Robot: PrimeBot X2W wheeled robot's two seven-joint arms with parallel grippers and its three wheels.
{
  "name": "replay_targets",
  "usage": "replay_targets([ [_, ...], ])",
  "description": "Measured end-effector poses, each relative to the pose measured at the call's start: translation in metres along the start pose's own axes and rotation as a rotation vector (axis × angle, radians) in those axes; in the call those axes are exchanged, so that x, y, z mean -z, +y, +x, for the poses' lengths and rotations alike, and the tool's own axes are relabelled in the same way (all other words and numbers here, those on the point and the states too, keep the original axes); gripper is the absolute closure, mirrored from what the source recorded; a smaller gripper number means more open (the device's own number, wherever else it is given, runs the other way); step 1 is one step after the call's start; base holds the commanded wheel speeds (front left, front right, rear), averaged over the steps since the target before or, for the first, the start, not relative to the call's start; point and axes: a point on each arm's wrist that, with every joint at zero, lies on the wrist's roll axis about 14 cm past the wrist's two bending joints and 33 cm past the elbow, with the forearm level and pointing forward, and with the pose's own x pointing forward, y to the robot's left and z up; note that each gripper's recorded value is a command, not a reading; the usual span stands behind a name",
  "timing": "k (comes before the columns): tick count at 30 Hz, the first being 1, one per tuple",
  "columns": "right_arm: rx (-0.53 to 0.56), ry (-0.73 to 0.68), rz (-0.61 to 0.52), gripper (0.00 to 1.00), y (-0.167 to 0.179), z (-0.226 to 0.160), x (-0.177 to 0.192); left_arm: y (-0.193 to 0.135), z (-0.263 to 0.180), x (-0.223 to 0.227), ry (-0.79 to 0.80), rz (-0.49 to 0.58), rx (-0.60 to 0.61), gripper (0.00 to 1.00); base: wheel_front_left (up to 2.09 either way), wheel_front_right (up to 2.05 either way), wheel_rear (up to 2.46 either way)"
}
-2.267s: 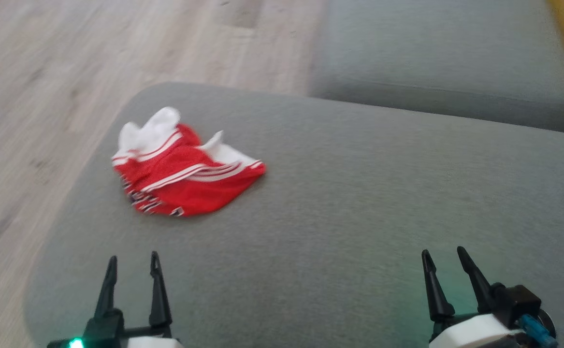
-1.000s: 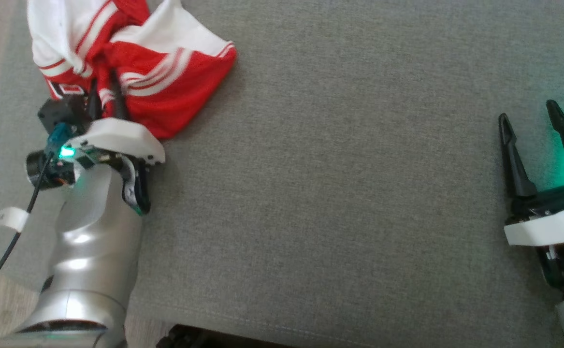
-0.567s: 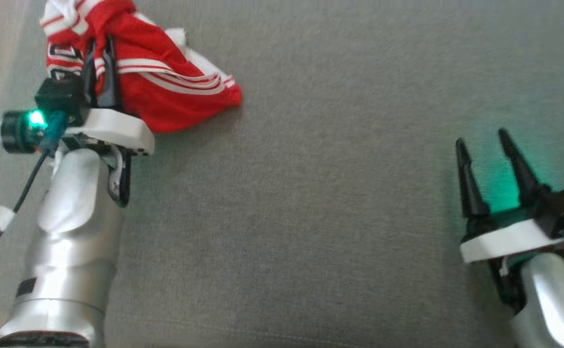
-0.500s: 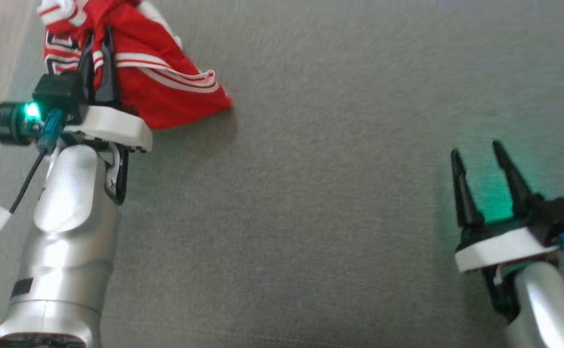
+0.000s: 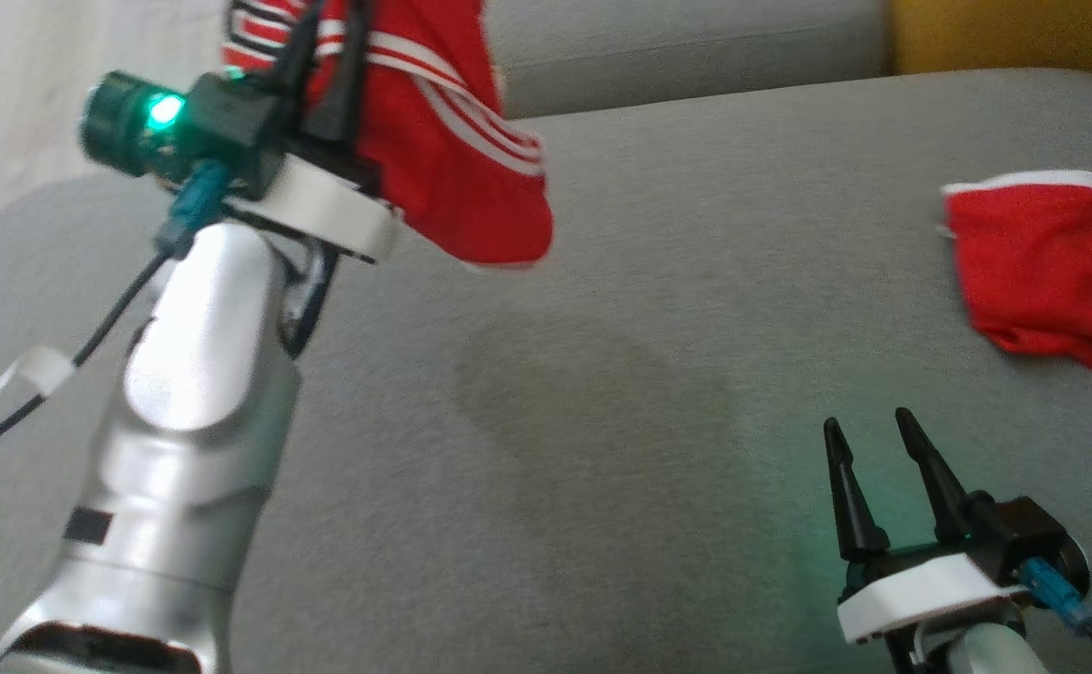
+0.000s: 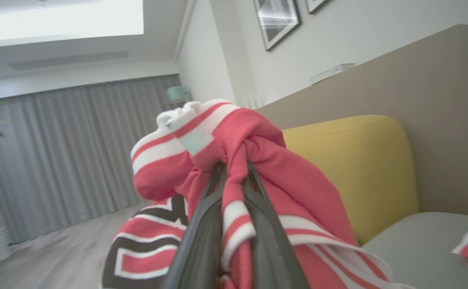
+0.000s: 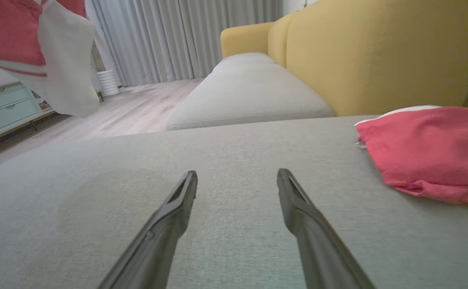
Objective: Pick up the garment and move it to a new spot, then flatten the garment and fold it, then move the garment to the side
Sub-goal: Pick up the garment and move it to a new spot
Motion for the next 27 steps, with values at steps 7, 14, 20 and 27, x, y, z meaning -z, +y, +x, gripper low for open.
replay_targets([
  [7,0.123,-0.026,0.005,0.00,-0.032,-0.029,-0.007,-0.133,0.010,0.040,0.116,-0.067,0.330,1.00,0.00,0.00,0.00],
  [14,0.117,0.002,0.008,0.00,-0.031,-0.007,-0.003,-0.164,-0.032,0.169,0.429,-0.115,0.380,0.00,0.00,0.00,0.00],
  [20,0.160,0.051,0.021,0.00,-0.041,-0.014,0.013,-0.174,-0.044,0.166,0.388,-0.263,0.292,0.00,0.00,0.00,0.00],
  [27,0.110,0.081,0.045,0.00,-0.020,-0.033,0.027,-0.159,-0.126,0.149,0.412,-0.359,0.102,0.00,0.00,0.00,0.00],
])
